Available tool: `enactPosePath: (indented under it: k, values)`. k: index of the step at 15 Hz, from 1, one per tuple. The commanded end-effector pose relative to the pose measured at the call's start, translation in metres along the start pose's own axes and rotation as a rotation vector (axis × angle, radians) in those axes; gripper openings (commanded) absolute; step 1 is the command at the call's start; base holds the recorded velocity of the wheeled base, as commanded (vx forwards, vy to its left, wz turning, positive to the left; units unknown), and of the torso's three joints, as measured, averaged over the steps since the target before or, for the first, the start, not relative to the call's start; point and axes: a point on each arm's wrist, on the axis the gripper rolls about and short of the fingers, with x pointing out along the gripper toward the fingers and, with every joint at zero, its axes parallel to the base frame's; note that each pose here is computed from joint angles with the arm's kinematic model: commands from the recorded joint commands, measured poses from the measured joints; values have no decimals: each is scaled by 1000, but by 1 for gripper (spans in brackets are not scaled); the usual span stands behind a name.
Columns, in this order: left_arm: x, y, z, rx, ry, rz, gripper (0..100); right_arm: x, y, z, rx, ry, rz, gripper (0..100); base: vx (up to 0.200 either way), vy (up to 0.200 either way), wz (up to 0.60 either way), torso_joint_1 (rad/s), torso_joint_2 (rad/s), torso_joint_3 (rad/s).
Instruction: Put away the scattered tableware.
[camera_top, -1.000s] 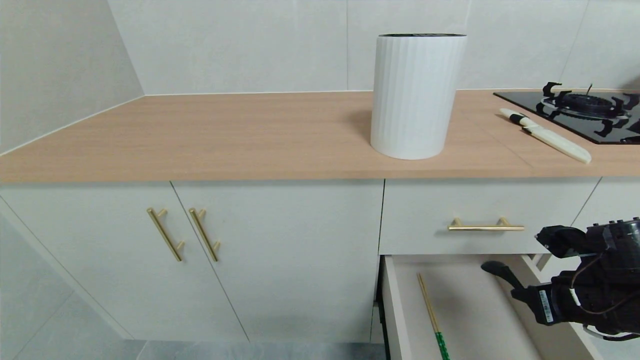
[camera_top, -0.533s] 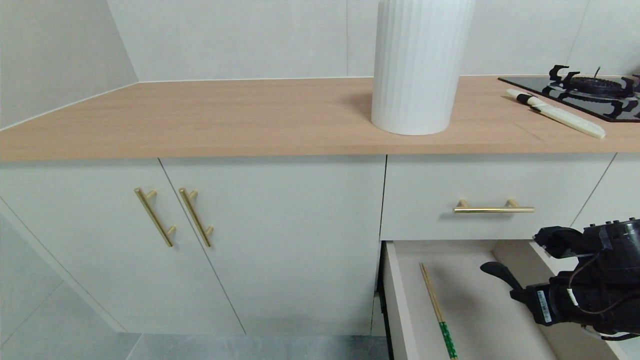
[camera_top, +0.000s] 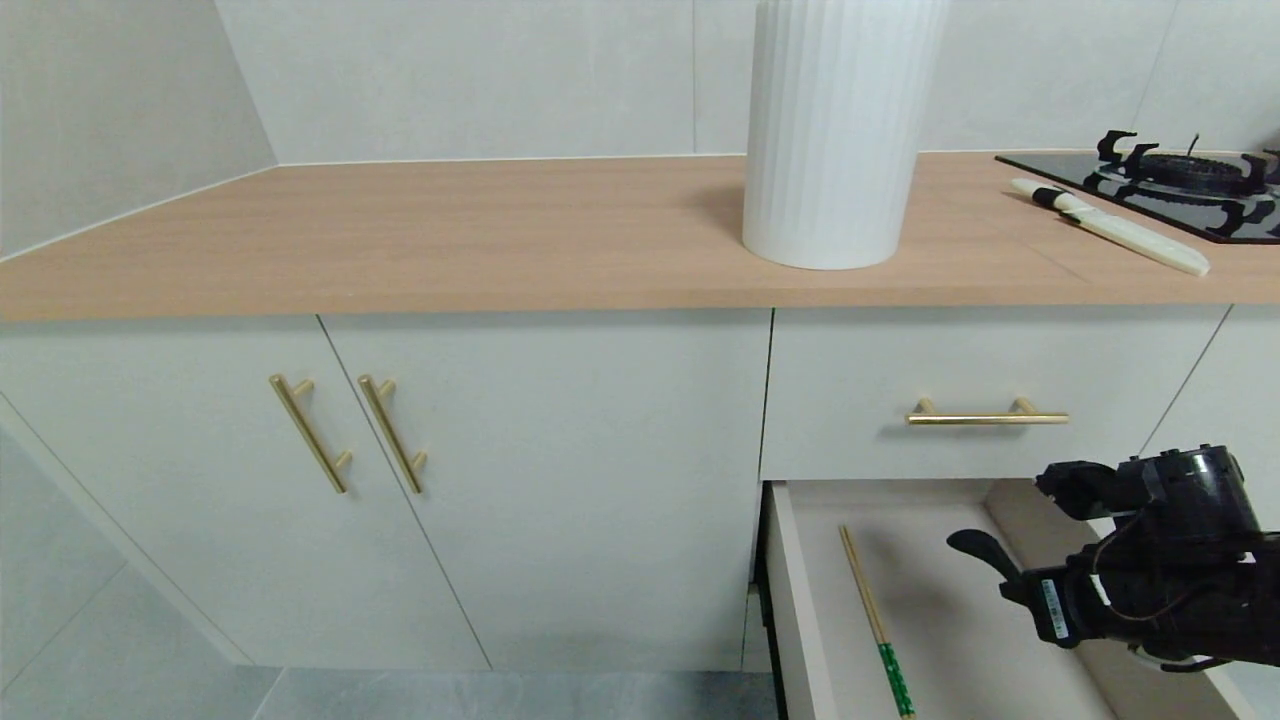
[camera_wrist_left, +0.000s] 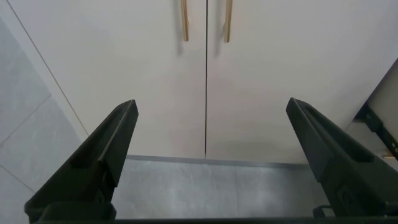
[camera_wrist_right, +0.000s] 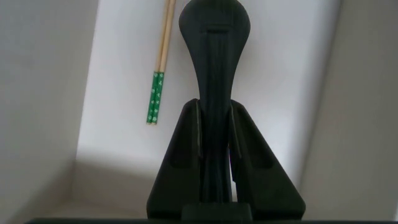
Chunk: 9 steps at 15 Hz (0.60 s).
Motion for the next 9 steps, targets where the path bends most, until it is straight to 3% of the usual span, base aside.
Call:
enactPosePath:
  k: [1, 9]
  values:
    - [0, 0, 0, -1, -1, -1, 100, 45, -2, -18, 26, 67, -14, 0, 0, 0, 0, 0, 0, 0]
    - [0, 0, 0, -1, -1, 1, 100, 105, 11, -48, 55, 40, -72, 0, 0, 0, 0, 0, 0, 0]
